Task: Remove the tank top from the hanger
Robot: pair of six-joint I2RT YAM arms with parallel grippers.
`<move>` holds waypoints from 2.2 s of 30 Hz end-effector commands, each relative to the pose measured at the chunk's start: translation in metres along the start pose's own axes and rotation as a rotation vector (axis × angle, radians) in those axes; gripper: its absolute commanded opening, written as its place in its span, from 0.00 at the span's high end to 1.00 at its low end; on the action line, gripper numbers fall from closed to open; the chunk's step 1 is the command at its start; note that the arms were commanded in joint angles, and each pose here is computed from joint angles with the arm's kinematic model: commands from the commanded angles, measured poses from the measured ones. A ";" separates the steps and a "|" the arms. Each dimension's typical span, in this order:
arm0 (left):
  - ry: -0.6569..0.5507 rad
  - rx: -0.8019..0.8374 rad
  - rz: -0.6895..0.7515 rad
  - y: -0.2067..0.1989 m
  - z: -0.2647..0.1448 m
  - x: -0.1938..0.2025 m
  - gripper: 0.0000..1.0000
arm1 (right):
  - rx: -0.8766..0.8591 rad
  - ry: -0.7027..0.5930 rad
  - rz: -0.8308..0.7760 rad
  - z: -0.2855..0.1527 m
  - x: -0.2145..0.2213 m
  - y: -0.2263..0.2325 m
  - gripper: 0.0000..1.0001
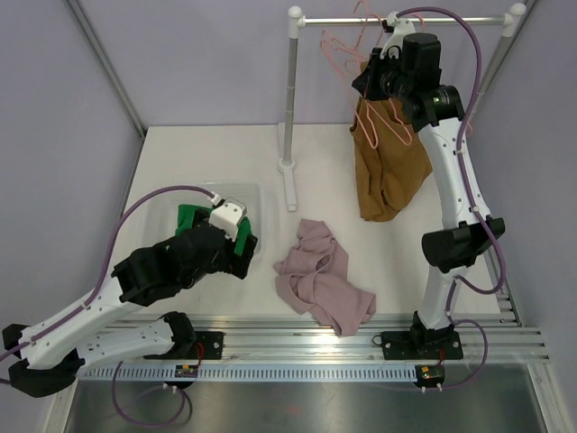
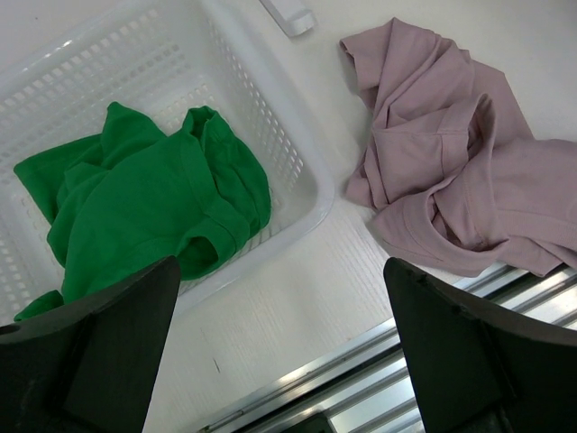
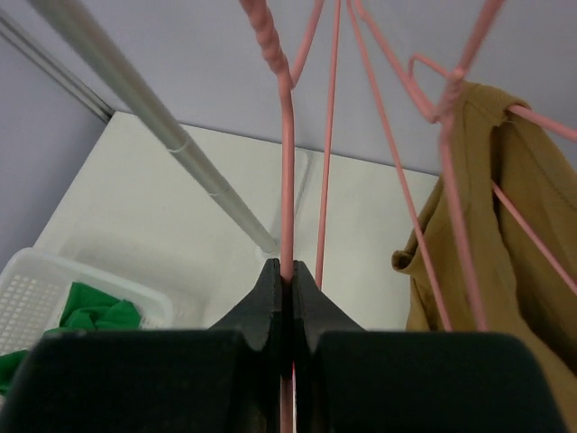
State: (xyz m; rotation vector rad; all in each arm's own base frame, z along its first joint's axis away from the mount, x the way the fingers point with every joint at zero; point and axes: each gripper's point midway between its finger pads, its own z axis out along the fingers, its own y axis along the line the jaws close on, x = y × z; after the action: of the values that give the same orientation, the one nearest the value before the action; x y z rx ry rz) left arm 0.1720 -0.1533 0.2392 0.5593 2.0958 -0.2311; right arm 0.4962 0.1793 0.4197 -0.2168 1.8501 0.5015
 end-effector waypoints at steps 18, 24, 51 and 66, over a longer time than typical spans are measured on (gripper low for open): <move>-0.087 0.085 -0.088 0.001 0.001 -0.022 0.01 | 0.058 0.020 0.076 -0.007 -0.006 -0.076 0.98; -0.114 0.076 -0.173 0.003 -0.003 -0.032 0.01 | 0.059 0.028 0.101 -0.018 -0.006 -0.071 0.49; 0.325 0.248 -0.054 -0.204 0.160 0.067 0.01 | -0.164 -0.136 0.158 -0.241 0.061 0.046 0.01; 0.276 0.139 -0.020 -0.185 0.153 0.045 1.00 | -0.310 -0.192 0.101 -0.295 0.081 0.084 0.00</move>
State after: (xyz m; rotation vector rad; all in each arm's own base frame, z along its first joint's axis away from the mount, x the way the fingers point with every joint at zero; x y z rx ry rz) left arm 0.1578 -0.3576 0.0370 0.7872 2.5138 -0.2923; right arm 0.1892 0.1283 0.4282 -0.2391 1.6428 0.8322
